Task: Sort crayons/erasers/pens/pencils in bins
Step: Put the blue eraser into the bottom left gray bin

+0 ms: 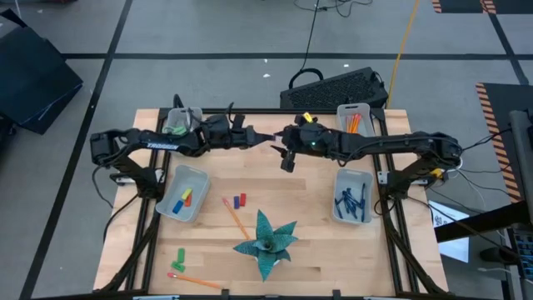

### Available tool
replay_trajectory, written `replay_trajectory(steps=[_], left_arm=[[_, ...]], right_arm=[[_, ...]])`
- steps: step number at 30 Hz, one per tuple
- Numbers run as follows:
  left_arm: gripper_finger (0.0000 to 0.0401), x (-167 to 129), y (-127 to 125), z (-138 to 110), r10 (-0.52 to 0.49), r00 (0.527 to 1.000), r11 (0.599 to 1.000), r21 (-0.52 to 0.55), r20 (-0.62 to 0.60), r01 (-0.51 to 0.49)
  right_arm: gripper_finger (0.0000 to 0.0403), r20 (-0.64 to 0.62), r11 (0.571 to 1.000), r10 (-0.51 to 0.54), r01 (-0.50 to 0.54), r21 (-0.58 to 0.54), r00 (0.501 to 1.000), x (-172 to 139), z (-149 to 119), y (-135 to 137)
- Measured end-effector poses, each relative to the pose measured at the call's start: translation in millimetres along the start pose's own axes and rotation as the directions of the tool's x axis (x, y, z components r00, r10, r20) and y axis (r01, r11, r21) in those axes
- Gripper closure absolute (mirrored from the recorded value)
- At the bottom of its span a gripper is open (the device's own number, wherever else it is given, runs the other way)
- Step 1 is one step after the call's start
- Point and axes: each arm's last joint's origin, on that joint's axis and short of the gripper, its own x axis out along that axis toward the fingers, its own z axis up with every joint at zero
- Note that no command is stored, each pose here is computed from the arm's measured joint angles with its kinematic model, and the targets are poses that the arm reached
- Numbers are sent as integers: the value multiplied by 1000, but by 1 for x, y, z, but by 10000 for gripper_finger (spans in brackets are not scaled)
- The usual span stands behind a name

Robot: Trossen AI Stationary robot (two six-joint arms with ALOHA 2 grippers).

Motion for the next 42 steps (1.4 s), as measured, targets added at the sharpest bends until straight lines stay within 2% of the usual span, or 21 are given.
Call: replay_trajectory(steps=[4,8,11,17,22,26,29,32,33,38,42], left_arm=[[383,-15,-8,-1,75,997,996,44,-24,-74],[383,-40,-16,-15,261,964,961,107,-60,-254],[383,-65,-23,-32,389,915,917,138,-110,-373],[383,-120,-38,-70,551,795,832,97,-254,-545],[383,-157,-37,-96,677,648,709,75,-349,-701],[383,-175,-29,-106,794,492,559,112,-356,-821],[383,-186,-21,-105,877,352,413,136,-326,-901],[383,-189,-15,-105,921,250,305,155,-300,-939],[383,-188,-13,-106,929,225,280,161,-294,-946],[355,-171,3,-113,948,164,216,174,-275,-961],[337,-160,18,-116,961,103,156,194,-256,-969]], right_arm=[[169,54,1000,-8,8,7,999,-15,11,-5],[139,100,999,-44,43,10,994,-30,20,-12],[130,105,996,-90,90,6,990,-36,22,-17],[132,63,995,-95,95,3,994,-37,18,-21],[132,20,996,-83,83,-10,996,-36,13,-20],[133,-15,997,-69,69,-14,997,-37,10,-18],[133,-25,1000,-2,2,20,1000,-35,4,-15],[133,-49,997,72,-69,47,996,-32,-10,-8],[133,-62,996,82,-79,50,995,-31,-16,-5],[133,-137,988,143,-133,77,980,-30,-43,16],[133,-146,982,176,-163,94,974,-36,-49,30]])
